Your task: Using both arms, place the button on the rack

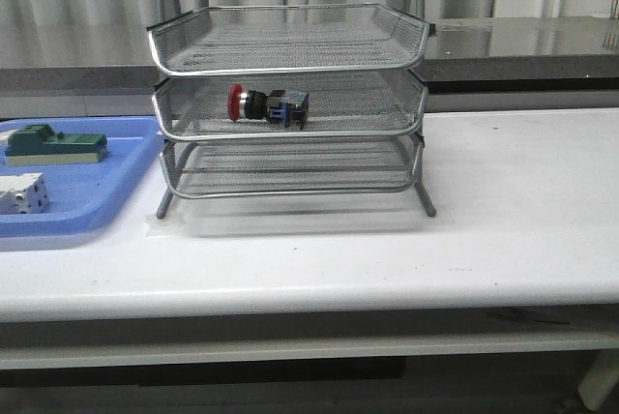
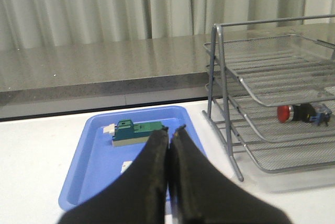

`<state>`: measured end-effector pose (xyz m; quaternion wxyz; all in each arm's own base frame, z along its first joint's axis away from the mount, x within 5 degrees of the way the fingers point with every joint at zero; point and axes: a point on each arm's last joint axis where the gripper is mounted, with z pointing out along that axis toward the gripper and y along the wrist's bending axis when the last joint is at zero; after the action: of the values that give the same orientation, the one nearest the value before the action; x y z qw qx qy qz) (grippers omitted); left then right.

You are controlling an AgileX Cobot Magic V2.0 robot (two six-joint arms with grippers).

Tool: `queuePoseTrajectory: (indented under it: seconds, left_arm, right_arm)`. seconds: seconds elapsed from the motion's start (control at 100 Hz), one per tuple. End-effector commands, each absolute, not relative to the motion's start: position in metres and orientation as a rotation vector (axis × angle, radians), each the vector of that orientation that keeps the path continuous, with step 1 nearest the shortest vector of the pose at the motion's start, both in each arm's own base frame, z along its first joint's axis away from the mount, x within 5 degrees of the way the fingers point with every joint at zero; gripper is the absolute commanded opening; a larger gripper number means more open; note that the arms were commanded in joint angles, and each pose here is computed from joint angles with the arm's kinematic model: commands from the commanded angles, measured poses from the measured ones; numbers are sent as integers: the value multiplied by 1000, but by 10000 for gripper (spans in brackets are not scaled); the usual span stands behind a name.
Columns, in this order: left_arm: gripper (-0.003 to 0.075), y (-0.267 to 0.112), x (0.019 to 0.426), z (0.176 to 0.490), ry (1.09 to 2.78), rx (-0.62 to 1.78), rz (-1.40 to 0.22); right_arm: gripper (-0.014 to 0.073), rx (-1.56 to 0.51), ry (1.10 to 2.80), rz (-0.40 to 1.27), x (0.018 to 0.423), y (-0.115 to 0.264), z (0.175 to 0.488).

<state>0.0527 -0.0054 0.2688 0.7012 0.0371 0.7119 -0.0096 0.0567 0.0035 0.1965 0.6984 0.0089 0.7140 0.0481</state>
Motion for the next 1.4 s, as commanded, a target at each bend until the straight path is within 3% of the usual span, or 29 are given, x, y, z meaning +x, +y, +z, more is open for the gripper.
queuePoseTrajectory:
  seconds: [0.0,0.58,1.39]
  left_arm:
    - [-20,-2,55,276,1498,21,-20]
    - [-20,-2,55,209,1403,11,-31]
    - [-20,-2,54,208,1400,13,-27]
  right_arm:
    - [-58,19,1477,90,54,2,210]
    - [-58,19,1477,90,54,2,210]
    - [-58,19,1477,90,54,2,210]
